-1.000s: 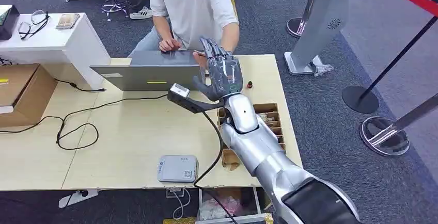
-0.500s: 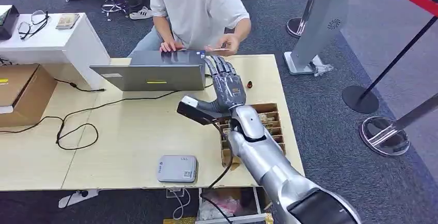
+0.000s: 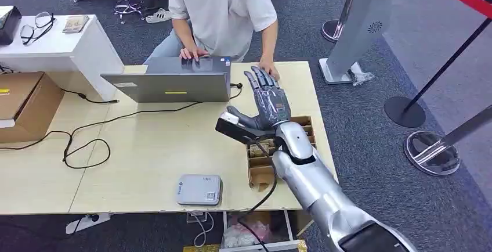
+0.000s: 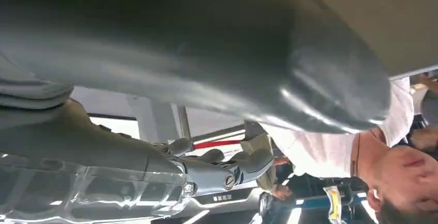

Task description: Pass the card to the sensor for recognition and then transmit it.

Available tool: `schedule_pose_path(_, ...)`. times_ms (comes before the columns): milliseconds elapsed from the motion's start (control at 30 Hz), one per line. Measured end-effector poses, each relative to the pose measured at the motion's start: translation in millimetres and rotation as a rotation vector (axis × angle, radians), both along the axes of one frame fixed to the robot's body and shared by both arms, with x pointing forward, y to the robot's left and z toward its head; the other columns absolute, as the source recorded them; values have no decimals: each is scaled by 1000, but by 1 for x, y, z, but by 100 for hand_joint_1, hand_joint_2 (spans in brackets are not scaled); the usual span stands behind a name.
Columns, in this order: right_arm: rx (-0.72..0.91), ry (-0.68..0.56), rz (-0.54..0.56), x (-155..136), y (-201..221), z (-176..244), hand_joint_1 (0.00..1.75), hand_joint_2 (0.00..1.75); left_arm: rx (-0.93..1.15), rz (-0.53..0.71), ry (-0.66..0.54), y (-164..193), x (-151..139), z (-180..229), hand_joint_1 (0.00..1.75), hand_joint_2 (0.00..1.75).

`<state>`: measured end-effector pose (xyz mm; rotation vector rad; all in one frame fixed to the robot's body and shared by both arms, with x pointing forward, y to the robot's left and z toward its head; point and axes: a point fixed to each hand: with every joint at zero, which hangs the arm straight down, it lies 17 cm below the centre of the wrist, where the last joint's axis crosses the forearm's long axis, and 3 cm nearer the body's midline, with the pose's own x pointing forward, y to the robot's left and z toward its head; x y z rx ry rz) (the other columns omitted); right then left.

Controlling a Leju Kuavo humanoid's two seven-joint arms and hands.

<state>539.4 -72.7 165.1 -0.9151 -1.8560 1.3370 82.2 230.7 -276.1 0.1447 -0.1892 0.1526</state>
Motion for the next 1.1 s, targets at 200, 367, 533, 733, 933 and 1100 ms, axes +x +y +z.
schedule_pose_path(200, -24, 7, -28, -4, -18, -8, 0, 0, -3, 16, 3, 1, -1, 0, 0, 0)
schedule_pose_path(367, -42, 0, -56, -13, -38, -16, 0, 0, -9, 19, 1, 1, -1, 0, 0, 0)
schedule_pose_path(533, -54, -12, -62, -26, -50, -20, 0, 0, -10, 17, -2, 2, -1, -1, 0, 0)
schedule_pose_path(733, -77, -23, -63, -39, -59, -23, 0, 0, -14, 16, -7, 2, -1, 0, 0, 0)
schedule_pose_path(933, -103, -10, -42, -61, -76, -34, 0, 175, -16, 15, -7, 2, -4, -1, 0, 0)
schedule_pose_path(1100, -129, 14, -45, -75, -95, -51, 0, 175, -19, 9, -12, 1, -4, -1, 0, 0)
